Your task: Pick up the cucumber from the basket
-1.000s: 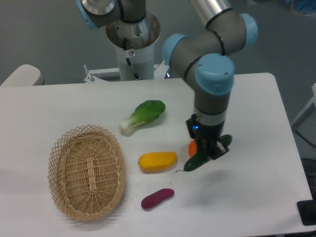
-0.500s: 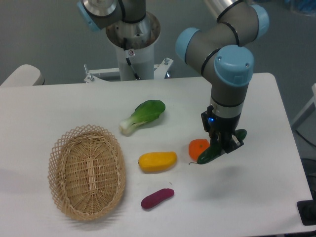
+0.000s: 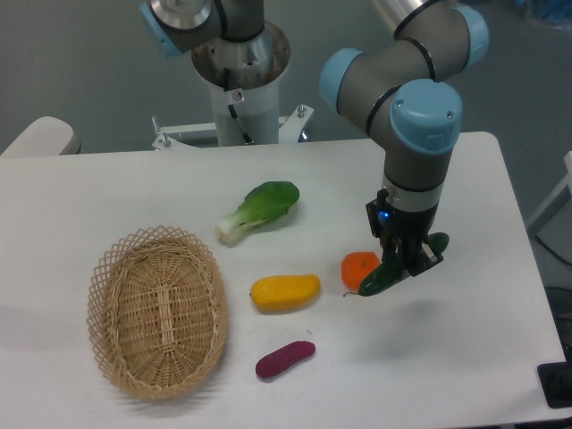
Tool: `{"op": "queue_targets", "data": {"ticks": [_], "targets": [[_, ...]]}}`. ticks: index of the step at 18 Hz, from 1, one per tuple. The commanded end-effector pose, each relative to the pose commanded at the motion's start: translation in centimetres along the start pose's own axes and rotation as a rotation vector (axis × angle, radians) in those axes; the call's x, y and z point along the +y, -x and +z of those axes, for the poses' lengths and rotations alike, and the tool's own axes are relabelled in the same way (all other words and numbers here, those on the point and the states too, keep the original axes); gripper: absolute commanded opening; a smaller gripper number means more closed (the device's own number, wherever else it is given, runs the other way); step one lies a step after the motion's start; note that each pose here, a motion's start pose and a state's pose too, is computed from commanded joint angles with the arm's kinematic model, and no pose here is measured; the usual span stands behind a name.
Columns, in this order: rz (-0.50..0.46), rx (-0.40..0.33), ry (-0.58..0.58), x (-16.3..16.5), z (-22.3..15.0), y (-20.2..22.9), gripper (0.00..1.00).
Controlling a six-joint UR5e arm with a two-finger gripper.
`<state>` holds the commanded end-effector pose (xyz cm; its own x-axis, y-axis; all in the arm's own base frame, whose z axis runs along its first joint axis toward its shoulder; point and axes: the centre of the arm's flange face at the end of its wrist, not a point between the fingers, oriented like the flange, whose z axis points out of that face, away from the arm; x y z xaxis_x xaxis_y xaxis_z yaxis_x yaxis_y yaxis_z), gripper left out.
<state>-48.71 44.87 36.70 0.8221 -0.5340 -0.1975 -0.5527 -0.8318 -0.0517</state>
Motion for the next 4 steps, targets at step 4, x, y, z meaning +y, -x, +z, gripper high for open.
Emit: {"op": "queue_targets", "data": {"ticks": [4], "targets": [[0.000,-0.002,0.000,-0.01,-0.10,-0.01,0.22]]}}
